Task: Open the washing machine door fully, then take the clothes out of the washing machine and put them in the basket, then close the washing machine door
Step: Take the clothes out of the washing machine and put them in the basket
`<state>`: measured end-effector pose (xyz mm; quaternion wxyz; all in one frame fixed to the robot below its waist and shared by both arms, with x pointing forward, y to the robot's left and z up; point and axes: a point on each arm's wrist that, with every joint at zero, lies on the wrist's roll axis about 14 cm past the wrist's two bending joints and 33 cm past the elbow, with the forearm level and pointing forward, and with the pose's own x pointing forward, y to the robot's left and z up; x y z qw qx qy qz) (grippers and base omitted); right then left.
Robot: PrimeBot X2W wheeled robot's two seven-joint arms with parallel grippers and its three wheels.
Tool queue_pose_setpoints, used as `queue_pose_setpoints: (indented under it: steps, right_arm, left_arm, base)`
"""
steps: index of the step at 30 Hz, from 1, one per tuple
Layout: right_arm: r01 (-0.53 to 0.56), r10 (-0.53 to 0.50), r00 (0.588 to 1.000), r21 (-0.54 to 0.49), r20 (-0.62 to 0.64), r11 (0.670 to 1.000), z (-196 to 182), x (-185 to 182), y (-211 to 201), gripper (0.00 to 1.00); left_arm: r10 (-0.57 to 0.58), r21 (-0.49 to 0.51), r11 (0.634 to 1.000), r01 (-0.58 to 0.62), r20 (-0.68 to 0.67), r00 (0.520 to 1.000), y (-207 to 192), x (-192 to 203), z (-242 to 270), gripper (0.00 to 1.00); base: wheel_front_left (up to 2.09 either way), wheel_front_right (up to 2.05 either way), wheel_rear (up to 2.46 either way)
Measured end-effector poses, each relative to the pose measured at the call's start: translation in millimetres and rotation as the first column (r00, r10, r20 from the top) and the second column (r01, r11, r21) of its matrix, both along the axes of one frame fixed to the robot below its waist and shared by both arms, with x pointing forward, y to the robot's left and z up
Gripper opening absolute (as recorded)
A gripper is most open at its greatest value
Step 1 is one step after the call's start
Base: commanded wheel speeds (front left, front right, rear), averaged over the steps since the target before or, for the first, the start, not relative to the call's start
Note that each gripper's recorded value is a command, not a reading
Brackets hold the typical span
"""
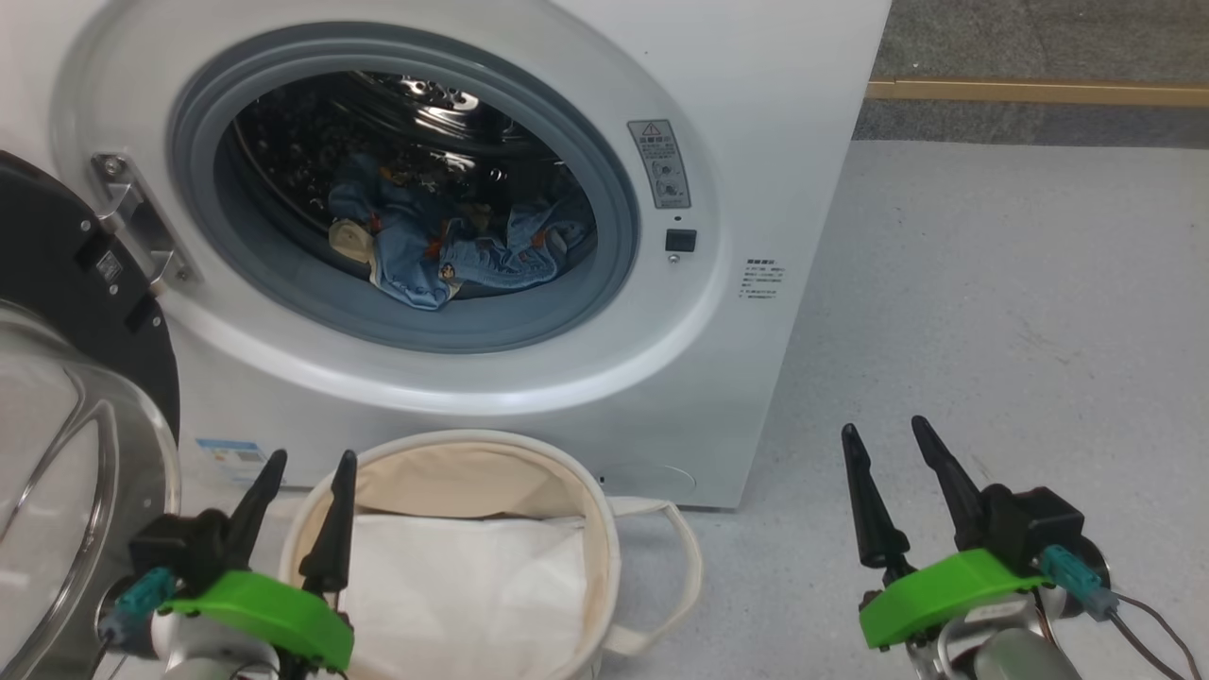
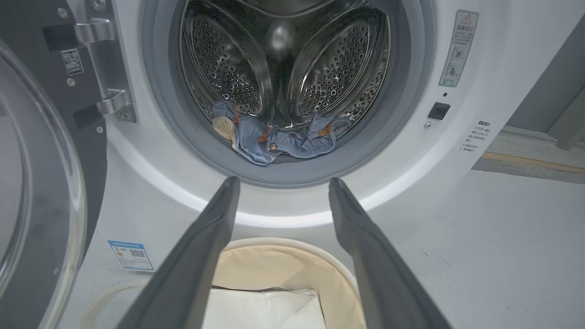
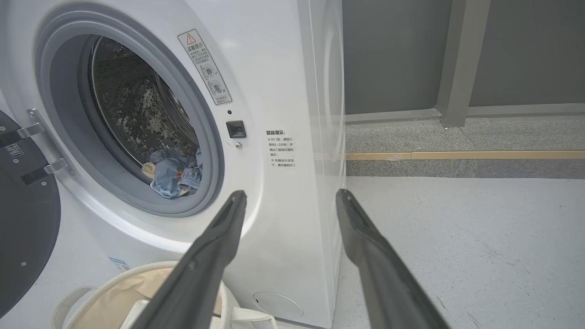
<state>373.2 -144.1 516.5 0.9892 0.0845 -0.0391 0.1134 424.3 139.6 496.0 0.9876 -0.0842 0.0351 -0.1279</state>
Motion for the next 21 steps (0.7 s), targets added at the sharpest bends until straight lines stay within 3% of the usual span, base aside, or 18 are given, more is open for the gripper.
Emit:
queue_pose_setpoints:
  steps: [10,21]
  right_arm:
    - [0.006,-0.006,1.0,0.002,-0.013,1.0,-4,3,-2,1.0]
    - [0.024,-0.024,0.999,0.0,-0.029,1.0,-12,27,-9,1.0]
  left_arm:
    - [-0.032,0.062,0.998,0.031,0.019,0.999,-12,10,-2,1.0]
    - [-0.028,0.226,0.974,0.028,-0.006,1.0,-38,86,3,1.0]
  base:
    - [0.0,0.0,0.0]
    - [0.0,0.0,0.0]
